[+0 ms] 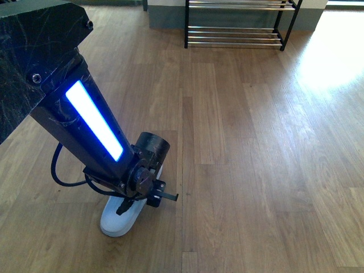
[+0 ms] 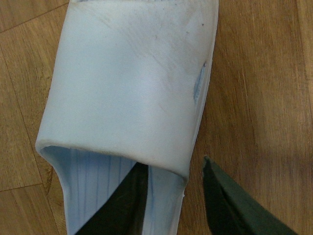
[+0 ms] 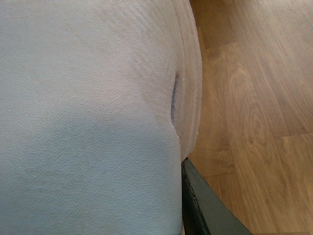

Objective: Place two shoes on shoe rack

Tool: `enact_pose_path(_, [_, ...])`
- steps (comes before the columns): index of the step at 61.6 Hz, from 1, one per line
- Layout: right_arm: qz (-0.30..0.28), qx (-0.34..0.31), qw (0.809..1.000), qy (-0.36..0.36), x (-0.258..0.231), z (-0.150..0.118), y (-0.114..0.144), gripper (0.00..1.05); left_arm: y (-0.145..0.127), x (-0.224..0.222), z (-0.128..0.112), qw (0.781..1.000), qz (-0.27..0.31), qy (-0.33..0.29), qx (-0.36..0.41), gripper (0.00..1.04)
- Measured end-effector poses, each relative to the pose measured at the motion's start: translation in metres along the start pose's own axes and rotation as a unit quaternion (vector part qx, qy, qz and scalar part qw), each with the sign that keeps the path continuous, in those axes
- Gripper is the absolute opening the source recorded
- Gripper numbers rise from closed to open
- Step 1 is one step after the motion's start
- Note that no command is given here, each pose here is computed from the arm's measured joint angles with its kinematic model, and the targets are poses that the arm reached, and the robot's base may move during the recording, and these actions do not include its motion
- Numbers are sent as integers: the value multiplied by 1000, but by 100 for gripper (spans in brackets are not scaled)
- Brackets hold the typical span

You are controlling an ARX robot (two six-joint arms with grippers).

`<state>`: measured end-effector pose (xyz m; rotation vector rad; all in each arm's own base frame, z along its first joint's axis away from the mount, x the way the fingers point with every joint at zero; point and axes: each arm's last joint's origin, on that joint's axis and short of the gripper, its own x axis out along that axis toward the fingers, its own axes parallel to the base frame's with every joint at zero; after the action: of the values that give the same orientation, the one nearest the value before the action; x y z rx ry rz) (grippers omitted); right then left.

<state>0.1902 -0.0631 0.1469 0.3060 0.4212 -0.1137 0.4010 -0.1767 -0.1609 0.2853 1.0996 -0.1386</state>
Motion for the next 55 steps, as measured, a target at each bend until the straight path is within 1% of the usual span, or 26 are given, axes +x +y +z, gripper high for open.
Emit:
enact_pose_path(13, [0, 0, 1000, 0, 0, 0, 0, 3, -1, 11, -8, 1000, 10, 10, 9, 87])
enact_pose_path(18, [0, 0, 1000, 0, 0, 0, 0, 3, 0, 12, -5, 1000, 11, 5, 9, 97])
enact_pose_path(21, [0, 0, 1000, 0, 0, 0, 0, 3, -1, 12, -2, 1000, 11, 0, 8, 95])
enact_pose_path(25, [0, 0, 1000, 0, 0, 0, 0, 3, -1, 12, 0, 1000, 11, -5, 7, 95])
enact_pose_path(27, [0, 0, 1000, 0, 0, 0, 0, 3, -1, 12, 1, 1000, 11, -7, 6, 93])
enact_pose_path(28, [0, 0, 1000, 0, 0, 0, 0, 3, -1, 12, 1, 1000, 11, -7, 6, 89])
enact_pose_path(32, [0, 0, 1000, 0, 0, 0, 0, 3, -1, 12, 2, 1000, 11, -9, 6, 82])
enact_pose_path(33, [0, 0, 1000, 0, 0, 0, 0, 3, -1, 12, 2, 1000, 10, -9, 6, 78])
enact_pose_path(41, [0, 0, 1000, 0, 0, 0, 0, 3, -1, 12, 2, 1000, 10, -9, 6, 62])
enact_pose_path(42, [0, 0, 1000, 0, 0, 0, 0, 3, -1, 12, 2, 1000, 10, -9, 6, 59])
enact_pose_path(47, [0, 0, 1000, 0, 0, 0, 0, 3, -1, 12, 2, 1000, 10, -9, 6, 50])
enact_pose_path(48, [0, 0, 1000, 0, 0, 0, 0, 3, -1, 12, 2, 1000, 11, -9, 5, 46])
enact_pose_path(55, [0, 0, 1000, 0, 0, 0, 0, 3, 0, 12, 3, 1000, 11, -11, 4, 32])
